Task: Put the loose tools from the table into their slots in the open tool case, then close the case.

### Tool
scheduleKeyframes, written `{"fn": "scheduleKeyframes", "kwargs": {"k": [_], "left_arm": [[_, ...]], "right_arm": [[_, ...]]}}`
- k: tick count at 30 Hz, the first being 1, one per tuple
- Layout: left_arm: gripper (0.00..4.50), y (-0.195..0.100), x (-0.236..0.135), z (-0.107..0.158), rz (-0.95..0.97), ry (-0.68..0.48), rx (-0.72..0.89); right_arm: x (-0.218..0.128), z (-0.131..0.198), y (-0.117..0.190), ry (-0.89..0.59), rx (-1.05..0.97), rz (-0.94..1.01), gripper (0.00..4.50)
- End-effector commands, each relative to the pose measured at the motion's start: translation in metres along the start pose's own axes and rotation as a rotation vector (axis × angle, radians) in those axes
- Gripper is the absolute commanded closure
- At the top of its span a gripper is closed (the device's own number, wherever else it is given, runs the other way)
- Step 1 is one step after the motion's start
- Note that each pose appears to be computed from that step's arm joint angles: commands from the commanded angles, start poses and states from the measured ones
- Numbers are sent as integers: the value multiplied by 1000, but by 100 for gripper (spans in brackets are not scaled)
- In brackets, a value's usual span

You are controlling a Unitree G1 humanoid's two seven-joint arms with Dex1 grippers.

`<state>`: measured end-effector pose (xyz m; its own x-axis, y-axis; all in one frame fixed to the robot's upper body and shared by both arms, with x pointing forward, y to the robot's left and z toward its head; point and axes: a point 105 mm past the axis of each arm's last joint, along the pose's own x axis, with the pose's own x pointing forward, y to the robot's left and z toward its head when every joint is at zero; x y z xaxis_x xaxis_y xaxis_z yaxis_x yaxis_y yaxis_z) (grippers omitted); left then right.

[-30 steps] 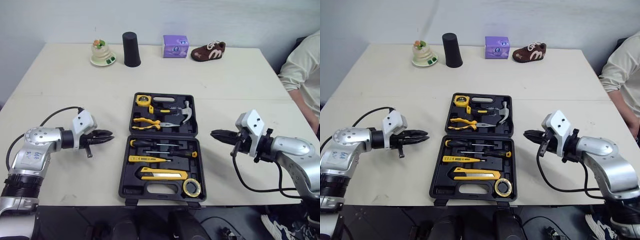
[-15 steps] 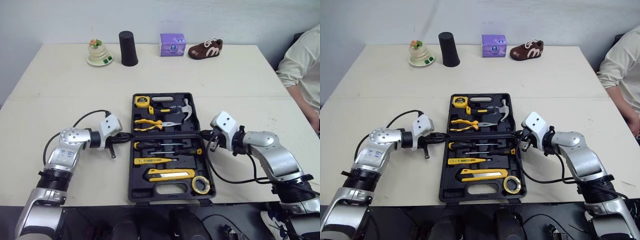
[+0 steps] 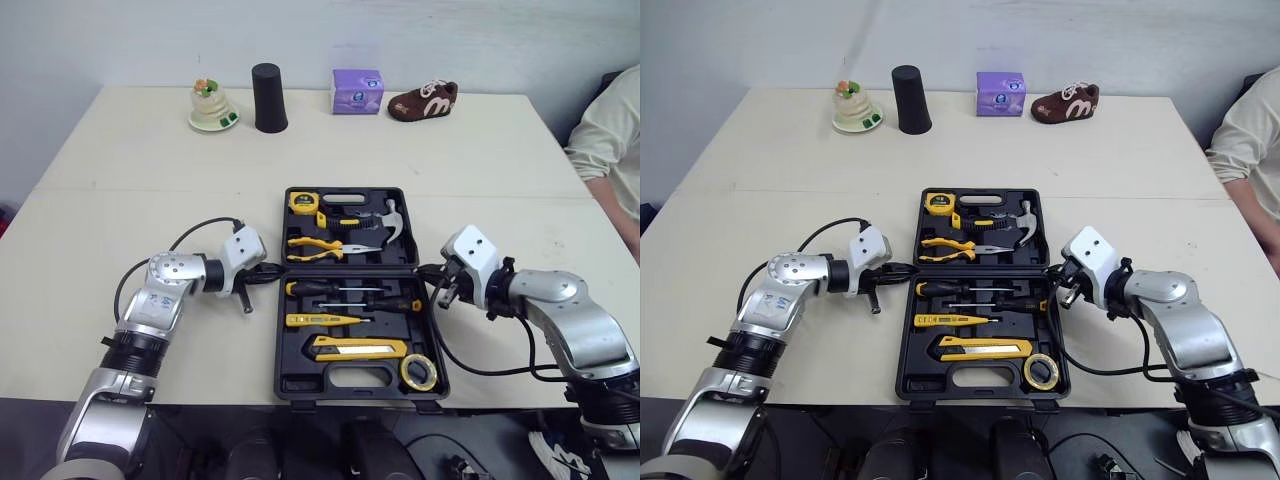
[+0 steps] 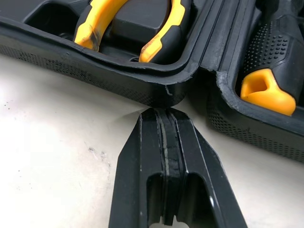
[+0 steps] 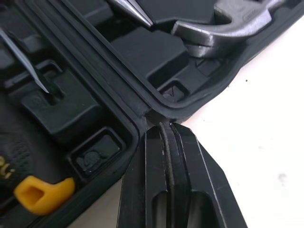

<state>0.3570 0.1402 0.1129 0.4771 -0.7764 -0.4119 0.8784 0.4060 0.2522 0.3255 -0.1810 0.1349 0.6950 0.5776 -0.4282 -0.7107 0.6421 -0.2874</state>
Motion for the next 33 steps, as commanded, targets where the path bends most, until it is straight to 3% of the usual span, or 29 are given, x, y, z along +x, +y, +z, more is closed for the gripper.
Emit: {"fn": "scheduleKeyframes", "kwargs": {"k": [1, 5, 8, 13, 15, 16, 23, 33], "left_arm": [[448, 5, 0, 5, 19, 0, 31], [448, 15, -14, 5, 54, 29, 25], [359, 18, -40, 11, 31, 50, -69], [133, 28, -60, 42, 82, 49, -382], [46, 37, -59, 39, 175, 134, -524], [2, 38, -56, 43, 190, 144, -614], [2, 44, -40, 50, 279, 244, -758], [2, 45, -22, 41, 322, 312, -741]], "right_arm": [[-5, 9, 6, -31, -25, 32, 450], [-15, 7, -6, 26, -56, -10, 450], [-27, 20, -17, 30, -23, -12, 355], [-31, 48, -16, 18, 126, 47, 111], [-25, 56, -16, 48, 198, 54, 15], [-22, 61, -18, 57, 240, 50, 0], [3, 80, -35, 108, 415, -18, 0], [30, 80, -42, 174, 530, -74, 0]]}}
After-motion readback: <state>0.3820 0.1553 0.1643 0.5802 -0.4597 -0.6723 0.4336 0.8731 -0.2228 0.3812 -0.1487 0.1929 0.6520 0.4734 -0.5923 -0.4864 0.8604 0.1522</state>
